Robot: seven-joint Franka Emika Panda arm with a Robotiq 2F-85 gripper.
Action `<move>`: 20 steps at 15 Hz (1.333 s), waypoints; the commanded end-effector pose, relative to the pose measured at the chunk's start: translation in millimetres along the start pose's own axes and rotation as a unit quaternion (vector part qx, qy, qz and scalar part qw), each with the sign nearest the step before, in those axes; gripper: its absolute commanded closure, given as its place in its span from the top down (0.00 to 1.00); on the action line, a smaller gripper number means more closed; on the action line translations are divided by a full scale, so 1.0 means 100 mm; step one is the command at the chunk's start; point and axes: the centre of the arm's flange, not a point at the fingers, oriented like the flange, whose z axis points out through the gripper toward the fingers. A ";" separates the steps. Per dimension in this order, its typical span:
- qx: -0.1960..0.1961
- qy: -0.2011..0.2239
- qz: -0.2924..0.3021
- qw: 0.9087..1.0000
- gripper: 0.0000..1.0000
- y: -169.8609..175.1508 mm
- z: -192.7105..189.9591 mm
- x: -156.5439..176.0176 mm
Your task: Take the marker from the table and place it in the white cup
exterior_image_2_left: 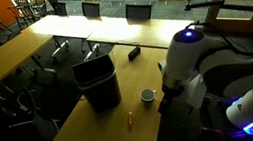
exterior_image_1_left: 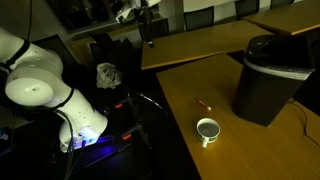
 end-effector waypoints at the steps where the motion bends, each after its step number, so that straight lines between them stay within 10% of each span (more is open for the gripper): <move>1: 0.001 0.038 0.095 0.995 1.00 -0.14 0.56 0.49; 7: -0.009 0.062 0.262 0.963 1.00 0.01 1.65 1.24; 12: -0.047 0.071 0.396 0.914 1.00 0.11 2.28 1.58; 14: -0.046 0.068 0.365 0.927 1.00 0.21 2.27 1.51; 20: -0.048 0.073 0.380 0.921 1.00 0.14 2.34 1.59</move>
